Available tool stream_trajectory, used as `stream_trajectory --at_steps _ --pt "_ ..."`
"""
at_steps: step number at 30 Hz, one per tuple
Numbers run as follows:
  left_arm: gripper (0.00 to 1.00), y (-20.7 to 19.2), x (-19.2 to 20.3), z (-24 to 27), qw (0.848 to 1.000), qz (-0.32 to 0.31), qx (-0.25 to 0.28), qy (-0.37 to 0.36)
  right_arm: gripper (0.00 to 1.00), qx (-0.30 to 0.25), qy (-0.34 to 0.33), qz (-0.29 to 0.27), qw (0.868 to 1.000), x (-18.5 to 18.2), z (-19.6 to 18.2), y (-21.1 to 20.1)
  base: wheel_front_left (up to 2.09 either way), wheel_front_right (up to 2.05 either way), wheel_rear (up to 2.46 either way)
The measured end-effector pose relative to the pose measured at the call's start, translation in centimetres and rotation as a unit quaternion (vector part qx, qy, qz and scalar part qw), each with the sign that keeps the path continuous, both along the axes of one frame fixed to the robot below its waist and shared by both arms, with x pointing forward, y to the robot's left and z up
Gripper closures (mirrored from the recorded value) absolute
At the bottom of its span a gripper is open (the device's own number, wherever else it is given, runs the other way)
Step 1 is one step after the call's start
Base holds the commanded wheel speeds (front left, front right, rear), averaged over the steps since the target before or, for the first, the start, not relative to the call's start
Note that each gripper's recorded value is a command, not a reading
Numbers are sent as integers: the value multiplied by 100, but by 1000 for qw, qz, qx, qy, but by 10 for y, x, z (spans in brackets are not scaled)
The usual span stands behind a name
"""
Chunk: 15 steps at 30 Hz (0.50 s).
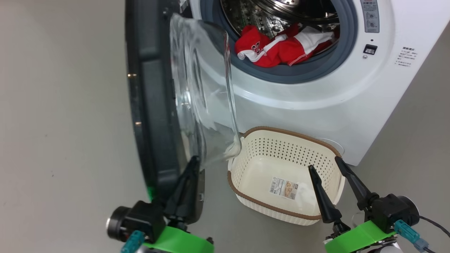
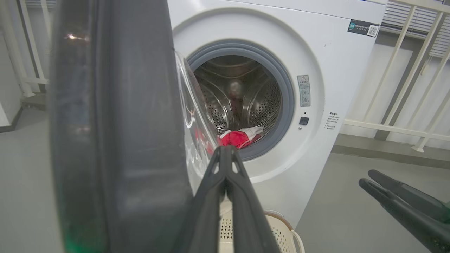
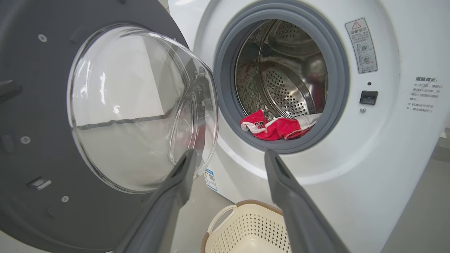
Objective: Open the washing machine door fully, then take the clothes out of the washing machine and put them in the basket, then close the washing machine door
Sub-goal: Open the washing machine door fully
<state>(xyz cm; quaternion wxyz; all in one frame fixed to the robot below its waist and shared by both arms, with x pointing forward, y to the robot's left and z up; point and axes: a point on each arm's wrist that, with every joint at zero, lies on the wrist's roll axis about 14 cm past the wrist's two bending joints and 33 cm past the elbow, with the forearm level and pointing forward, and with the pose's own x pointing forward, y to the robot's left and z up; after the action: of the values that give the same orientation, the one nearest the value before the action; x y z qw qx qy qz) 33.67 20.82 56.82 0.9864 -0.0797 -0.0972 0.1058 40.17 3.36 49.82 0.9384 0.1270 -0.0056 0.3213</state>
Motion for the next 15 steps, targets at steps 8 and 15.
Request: stream_trajectory --at_steps 8,15 --pt "100 42 -15 -4 997 72 13 12 0 -1 3 10 1000 -2 -2 7 0 0 0" --pt "100 68 -24 -9 993 116 22 24 0 -1 7 14 1000 -2 -5 9 0 0 0"
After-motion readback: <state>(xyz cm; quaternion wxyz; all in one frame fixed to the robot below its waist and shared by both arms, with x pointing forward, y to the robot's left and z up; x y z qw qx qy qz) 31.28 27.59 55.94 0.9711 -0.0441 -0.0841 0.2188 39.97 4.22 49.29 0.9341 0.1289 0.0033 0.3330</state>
